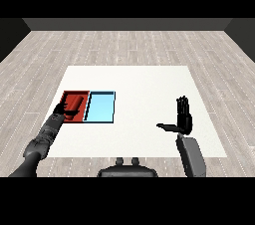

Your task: Pick the red can and put it in the red box

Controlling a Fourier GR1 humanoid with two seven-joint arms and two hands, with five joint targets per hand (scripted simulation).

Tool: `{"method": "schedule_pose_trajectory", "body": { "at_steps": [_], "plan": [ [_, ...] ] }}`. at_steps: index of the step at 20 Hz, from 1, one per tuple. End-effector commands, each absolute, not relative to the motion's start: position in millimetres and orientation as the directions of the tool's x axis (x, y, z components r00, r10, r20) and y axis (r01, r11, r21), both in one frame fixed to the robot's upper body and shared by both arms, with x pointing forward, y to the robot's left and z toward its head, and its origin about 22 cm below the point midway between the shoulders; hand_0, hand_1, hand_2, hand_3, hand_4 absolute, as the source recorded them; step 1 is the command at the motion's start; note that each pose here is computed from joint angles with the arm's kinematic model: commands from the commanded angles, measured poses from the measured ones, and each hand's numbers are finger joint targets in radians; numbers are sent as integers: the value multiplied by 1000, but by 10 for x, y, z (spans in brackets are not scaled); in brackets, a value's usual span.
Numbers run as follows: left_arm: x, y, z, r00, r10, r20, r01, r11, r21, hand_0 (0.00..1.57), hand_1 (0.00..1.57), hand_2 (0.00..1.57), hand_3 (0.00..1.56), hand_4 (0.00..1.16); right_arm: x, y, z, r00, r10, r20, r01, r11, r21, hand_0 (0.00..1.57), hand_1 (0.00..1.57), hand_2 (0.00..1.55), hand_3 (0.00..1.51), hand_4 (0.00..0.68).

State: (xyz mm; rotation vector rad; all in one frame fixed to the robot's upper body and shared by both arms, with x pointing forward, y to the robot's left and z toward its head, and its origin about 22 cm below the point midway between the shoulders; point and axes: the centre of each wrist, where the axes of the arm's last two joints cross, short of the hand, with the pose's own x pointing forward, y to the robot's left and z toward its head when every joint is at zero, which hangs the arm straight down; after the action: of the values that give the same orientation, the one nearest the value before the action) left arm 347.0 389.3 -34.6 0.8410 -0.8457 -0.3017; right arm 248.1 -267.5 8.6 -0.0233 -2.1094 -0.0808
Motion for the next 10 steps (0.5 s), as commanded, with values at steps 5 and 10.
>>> {"method": "schedule_pose_trajectory", "body": {
  "at_steps": [5,10],
  "plan": [
    [3528,3878,-283,637,-436,636,-213,693,689,0,0,0,0,0,2340,-2687,120,-539,-19,842,39,998,47,0,0,0,0,0],
    [3567,3770,-264,246,-326,913,-509,758,408,0,0,0,0,0,2400,-2646,113,-545,-36,838,6,999,47,0,0,0,0,0]
  ]
}}
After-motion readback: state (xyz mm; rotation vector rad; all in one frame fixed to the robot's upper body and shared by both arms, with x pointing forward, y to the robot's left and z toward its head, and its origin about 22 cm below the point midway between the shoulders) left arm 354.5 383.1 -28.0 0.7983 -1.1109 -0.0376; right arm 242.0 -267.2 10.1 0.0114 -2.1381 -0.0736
